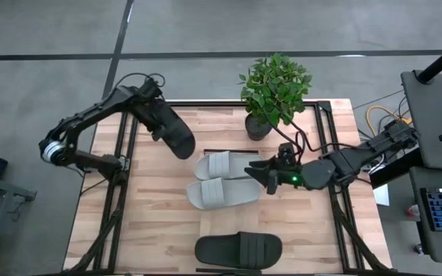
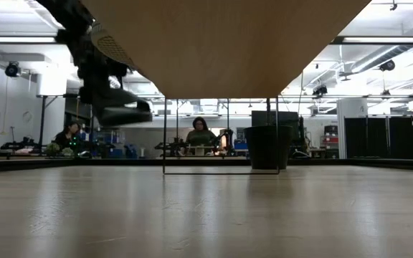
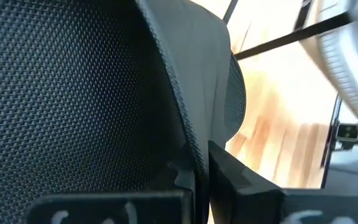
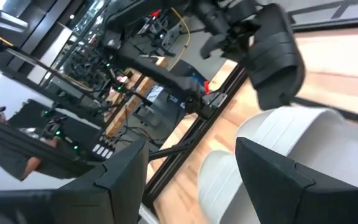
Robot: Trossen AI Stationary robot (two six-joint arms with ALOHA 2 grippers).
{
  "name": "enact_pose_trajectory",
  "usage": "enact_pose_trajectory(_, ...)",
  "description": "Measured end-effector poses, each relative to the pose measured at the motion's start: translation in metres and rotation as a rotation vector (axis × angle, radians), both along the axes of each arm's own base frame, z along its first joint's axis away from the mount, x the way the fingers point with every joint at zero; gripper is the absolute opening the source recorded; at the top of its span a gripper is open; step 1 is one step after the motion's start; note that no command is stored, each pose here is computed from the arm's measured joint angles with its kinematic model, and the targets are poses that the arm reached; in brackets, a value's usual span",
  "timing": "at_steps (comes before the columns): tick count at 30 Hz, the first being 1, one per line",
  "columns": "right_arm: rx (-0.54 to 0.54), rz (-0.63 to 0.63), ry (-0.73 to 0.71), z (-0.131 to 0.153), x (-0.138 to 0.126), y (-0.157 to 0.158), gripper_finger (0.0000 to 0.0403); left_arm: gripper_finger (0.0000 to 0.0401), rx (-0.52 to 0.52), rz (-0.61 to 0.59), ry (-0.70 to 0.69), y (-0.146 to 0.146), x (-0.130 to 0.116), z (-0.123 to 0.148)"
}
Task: Pick and place slides into the shelf
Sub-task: Put the black slipper on the shelf
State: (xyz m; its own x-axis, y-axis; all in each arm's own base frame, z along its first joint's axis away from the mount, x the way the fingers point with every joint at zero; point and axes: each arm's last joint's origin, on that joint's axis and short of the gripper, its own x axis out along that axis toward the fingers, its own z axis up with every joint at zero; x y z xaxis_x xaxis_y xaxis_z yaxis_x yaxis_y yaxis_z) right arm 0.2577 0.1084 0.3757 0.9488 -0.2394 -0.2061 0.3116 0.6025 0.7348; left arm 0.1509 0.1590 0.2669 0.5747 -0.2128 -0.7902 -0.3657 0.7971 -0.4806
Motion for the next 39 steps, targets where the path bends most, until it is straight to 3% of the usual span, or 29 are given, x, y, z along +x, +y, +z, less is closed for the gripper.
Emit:
enact_pose_trajectory(17, -0.048, -0.104, 0.004, 0.001, 0.011, -0.031, 0.0233, 0.0001, 0.122, 0.197, -0.316, -0.048, -0.032, 0.081)
enact_pose_trajectory(22, -0.049, -0.086, -0.057, 0.008, 0.016, -0.038, 0.0233, 0.0001, 0.150, 0.216, -0.519, -0.063, -0.038, 0.110)
enact_pose_trajectory(30, -0.139, -0.060, -0.203, 0.027, 0.018, -0.039, 0.0233, 0.0001, 0.183, 0.214, -0.860, -0.084, -0.045, 0.156)
enact_pose_trajectory(39, -0.187, -0.070, -0.279, 0.040, 0.017, -0.041, 0.0233, 0.0001, 0.190, 0.192, -0.921, -0.091, -0.044, 0.180)
